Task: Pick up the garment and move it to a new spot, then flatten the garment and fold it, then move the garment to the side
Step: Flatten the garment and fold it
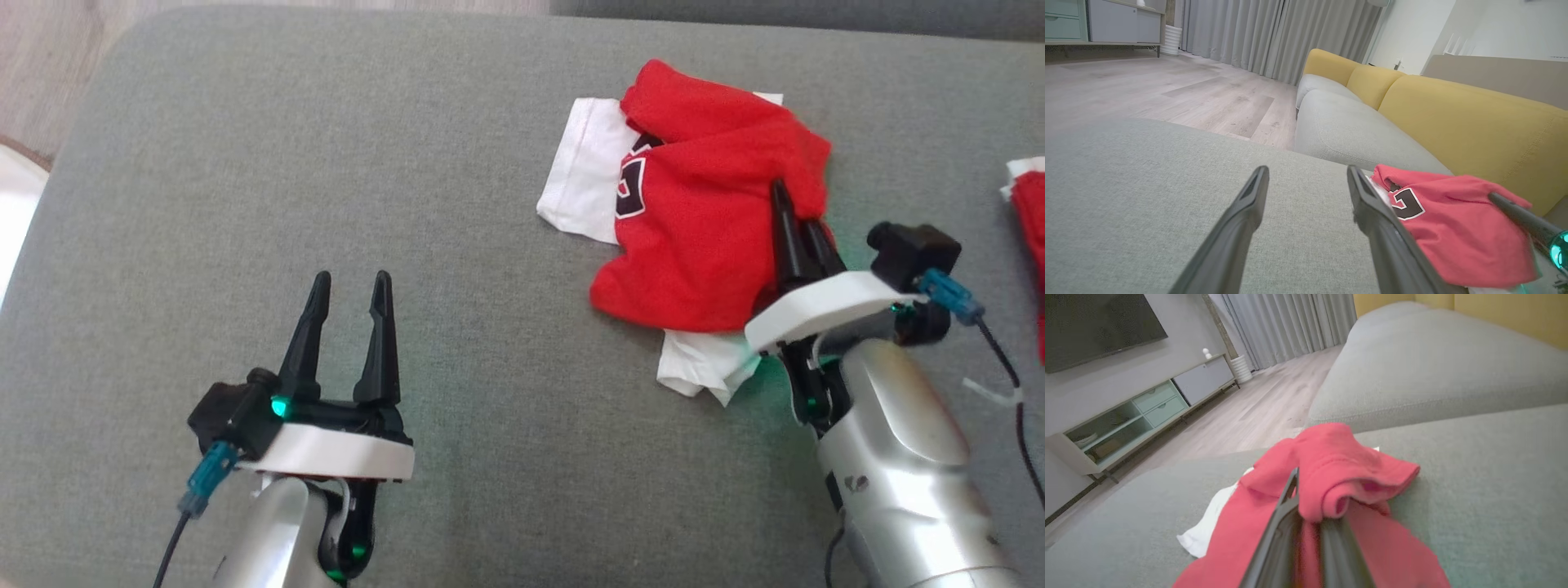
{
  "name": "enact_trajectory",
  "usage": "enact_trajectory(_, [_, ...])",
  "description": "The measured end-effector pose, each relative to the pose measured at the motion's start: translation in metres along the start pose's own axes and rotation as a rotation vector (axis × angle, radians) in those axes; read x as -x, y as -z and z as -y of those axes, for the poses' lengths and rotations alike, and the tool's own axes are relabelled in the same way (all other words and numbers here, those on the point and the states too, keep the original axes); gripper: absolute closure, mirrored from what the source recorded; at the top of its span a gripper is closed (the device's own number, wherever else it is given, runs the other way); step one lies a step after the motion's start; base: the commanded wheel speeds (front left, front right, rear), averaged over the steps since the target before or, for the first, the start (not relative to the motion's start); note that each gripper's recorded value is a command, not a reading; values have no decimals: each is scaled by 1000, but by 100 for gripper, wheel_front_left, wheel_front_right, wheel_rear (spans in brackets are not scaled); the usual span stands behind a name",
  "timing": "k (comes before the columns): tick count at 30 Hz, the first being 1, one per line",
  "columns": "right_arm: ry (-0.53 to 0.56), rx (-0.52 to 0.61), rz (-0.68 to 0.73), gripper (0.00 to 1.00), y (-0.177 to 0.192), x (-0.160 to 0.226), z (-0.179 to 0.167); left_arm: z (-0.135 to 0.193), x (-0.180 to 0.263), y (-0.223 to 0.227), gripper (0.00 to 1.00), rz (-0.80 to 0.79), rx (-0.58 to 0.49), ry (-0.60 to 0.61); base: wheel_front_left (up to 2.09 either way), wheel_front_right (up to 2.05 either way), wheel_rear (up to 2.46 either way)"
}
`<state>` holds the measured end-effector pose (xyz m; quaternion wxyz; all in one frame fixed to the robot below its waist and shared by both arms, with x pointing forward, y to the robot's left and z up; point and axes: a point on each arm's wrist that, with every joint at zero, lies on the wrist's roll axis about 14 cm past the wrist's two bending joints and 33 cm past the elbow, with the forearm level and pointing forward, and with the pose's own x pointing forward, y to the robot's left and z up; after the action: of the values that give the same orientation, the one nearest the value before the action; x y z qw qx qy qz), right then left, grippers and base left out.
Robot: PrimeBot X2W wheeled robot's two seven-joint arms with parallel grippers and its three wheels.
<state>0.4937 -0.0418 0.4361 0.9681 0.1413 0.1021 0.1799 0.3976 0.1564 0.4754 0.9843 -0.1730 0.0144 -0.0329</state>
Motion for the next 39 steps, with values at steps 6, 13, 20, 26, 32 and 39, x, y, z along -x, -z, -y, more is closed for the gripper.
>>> enact_trajectory(6, [-80,81,161,100,-55,1,-27,11,3,-8,0,23,14,30,0,0,0])
enact_trajectory(13, [-215,171,225,100,-88,2,-77,15,12,-20,0,59,30,30,0,0,0])
enact_trajectory(20, [-446,166,364,100,-171,-3,-170,6,35,-30,0,91,55,-12,0,0,0])
enact_trajectory(26, [-516,-51,449,100,-227,3,-200,-8,54,-38,0,125,56,-65,0,0,0])
enact_trajectory(32, [-237,-200,140,100,-112,-15,-105,-9,49,-33,0,111,52,-64,0,0,0])
enact_trajectory(39, [117,-148,-209,0,34,37,17,5,33,-21,0,69,57,-17,0,0,0])
